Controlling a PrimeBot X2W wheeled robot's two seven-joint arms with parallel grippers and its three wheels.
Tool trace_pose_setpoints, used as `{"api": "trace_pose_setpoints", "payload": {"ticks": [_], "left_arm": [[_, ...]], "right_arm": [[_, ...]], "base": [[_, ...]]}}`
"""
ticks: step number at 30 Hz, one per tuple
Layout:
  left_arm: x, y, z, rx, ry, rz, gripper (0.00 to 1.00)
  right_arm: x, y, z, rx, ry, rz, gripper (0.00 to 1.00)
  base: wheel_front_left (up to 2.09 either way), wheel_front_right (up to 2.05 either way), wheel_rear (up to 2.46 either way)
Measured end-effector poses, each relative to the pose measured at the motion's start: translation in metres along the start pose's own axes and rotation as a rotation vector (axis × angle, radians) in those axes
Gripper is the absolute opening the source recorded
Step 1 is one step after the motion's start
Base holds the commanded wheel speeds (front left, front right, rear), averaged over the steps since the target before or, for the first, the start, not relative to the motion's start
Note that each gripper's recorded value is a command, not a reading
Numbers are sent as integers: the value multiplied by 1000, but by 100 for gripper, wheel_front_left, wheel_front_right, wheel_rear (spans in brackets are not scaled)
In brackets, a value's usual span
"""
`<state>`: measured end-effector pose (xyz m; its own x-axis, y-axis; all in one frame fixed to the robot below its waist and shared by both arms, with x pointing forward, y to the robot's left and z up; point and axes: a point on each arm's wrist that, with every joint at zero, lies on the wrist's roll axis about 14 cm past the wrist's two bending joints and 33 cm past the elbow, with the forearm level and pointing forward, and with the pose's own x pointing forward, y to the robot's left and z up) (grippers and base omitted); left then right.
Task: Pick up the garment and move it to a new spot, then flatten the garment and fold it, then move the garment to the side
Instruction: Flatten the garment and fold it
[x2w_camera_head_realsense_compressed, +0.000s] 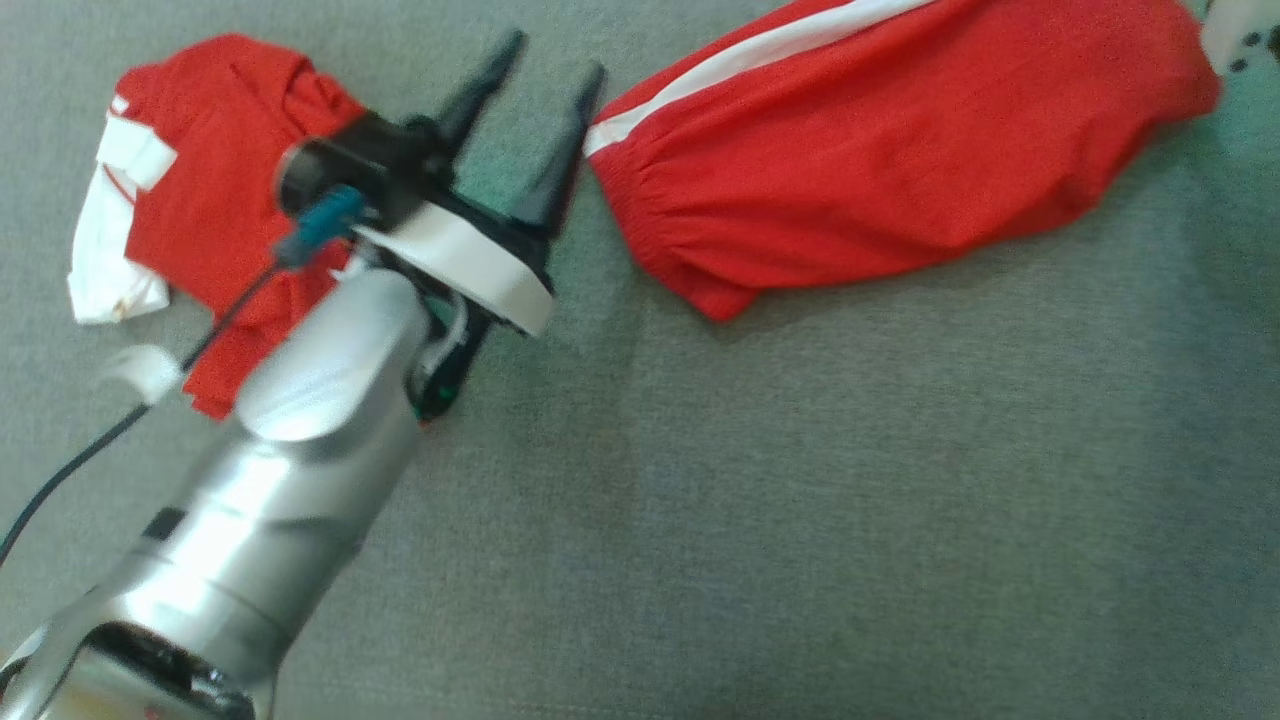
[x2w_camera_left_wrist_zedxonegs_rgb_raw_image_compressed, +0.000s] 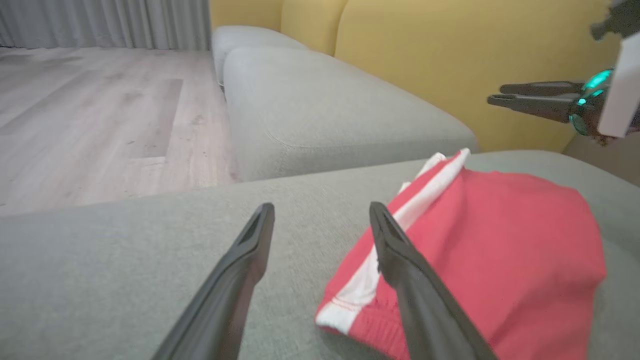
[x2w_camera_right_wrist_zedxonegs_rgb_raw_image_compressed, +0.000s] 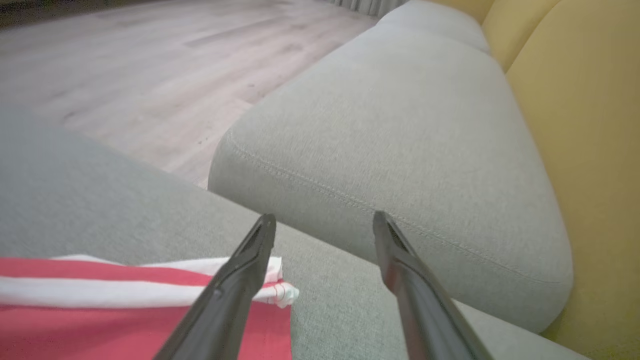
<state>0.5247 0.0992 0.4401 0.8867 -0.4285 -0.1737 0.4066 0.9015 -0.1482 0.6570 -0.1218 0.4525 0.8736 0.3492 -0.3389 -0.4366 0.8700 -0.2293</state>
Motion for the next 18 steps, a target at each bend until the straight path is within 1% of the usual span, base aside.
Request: {"api": "trace_pose_setpoints", "payload": {"ticks": [1, 5, 7, 13, 18], "left_arm": [[0, 0, 0, 0, 0, 0, 100], [-8, 9, 40, -20, -129, 67, 100], [-18, 12, 54, -37, -182, 97, 100], [-55, 16, 81, -98, -313, 183, 100], [-82, 9, 78, -132, -344, 214, 100]], "right_arm": [[0, 0, 0, 0, 0, 0, 100], [-19, -4, 40, 68, -172, -29, 100], [-32, -5, 52, 116, -233, -46, 100], [-76, 3, 56, 245, -310, -77, 100], [-117, 5, 58, 339, -385, -127, 100]], "base": [[0, 0, 0], [0, 0, 0], [0, 0, 0], [0, 0, 0], [0, 0, 0]]}}
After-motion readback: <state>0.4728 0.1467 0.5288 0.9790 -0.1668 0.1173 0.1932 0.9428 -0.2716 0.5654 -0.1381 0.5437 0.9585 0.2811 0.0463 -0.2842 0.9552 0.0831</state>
